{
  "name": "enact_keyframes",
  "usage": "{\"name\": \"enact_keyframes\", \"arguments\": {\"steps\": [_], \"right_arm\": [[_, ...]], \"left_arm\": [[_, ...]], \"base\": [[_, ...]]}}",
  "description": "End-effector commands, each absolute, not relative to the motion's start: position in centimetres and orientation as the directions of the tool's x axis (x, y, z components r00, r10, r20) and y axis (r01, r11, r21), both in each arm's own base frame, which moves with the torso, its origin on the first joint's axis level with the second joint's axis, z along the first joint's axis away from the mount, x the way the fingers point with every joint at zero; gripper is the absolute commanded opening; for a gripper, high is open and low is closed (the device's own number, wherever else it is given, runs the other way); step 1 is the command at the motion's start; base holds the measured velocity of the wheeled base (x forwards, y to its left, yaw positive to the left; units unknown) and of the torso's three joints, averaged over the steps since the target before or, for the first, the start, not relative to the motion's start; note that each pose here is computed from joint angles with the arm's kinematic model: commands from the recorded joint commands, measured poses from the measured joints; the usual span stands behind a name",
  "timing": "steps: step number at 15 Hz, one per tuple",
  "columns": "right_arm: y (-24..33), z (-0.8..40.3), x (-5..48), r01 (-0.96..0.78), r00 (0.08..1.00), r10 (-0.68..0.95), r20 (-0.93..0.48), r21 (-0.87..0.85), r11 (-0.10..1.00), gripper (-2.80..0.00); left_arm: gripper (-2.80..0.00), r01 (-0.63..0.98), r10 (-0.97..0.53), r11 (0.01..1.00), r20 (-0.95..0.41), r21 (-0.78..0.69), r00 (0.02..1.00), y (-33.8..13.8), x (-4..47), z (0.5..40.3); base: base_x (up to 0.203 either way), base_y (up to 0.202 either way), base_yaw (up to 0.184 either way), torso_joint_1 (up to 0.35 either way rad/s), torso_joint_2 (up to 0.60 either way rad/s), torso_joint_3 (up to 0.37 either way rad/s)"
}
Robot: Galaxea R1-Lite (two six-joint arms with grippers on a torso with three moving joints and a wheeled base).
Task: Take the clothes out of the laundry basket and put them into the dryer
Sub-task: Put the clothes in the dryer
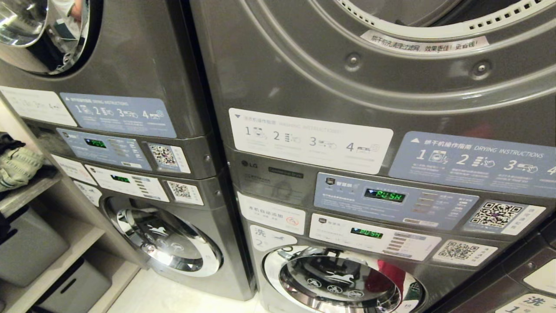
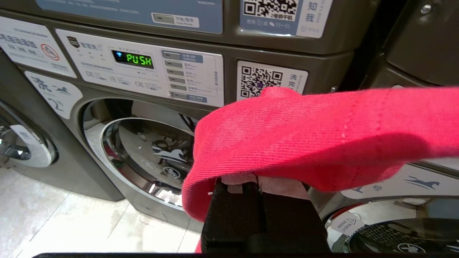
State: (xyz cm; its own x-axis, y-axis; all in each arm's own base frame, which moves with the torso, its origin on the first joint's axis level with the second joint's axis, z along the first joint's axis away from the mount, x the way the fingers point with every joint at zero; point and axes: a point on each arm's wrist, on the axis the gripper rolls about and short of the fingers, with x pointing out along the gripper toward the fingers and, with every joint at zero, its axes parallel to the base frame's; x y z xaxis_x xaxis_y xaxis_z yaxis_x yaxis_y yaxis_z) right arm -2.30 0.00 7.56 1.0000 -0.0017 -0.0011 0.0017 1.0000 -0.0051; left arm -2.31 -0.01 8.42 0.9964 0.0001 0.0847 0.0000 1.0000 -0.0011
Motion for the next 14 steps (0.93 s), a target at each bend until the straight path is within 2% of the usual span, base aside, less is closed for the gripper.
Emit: {"name": "enact_keyframes", "arguments": {"steps": [1,7,14], "right_arm": [[0.00,7.56,-2.29,0.002,1.000,-0.002,-0.002,-0.005,1.000,-2.80],[0.00,7.56,-2.29,0.002,1.000,-0.002,-0.002,-0.005,1.000,-2.80],[0.00,7.52,-2.28,0.002,1.000,-0.002,-0.003,-0.005,1.000,-2.80]], "left_arm": [[-2.80,0.000,0.000,1.000,0.055,-0.001,0.998,-0.01,-2.07,7.53],[-2.80,0.000,0.001,1.000,0.055,-0.001,0.998,-0.01,-2.07,7.51],[-2.80,0.000,0.000,1.000,0.055,-0.001,0.998,-0.01,-2.07,7.53]], "base": [[-0.002,-0.013,0.059,0.104,-0.20,-0.108],[0.001,-0.007,0.141,0.091,-0.17,-0.091],[0.000,0.000,0.000,0.070,-0.14,-0.069]]}}
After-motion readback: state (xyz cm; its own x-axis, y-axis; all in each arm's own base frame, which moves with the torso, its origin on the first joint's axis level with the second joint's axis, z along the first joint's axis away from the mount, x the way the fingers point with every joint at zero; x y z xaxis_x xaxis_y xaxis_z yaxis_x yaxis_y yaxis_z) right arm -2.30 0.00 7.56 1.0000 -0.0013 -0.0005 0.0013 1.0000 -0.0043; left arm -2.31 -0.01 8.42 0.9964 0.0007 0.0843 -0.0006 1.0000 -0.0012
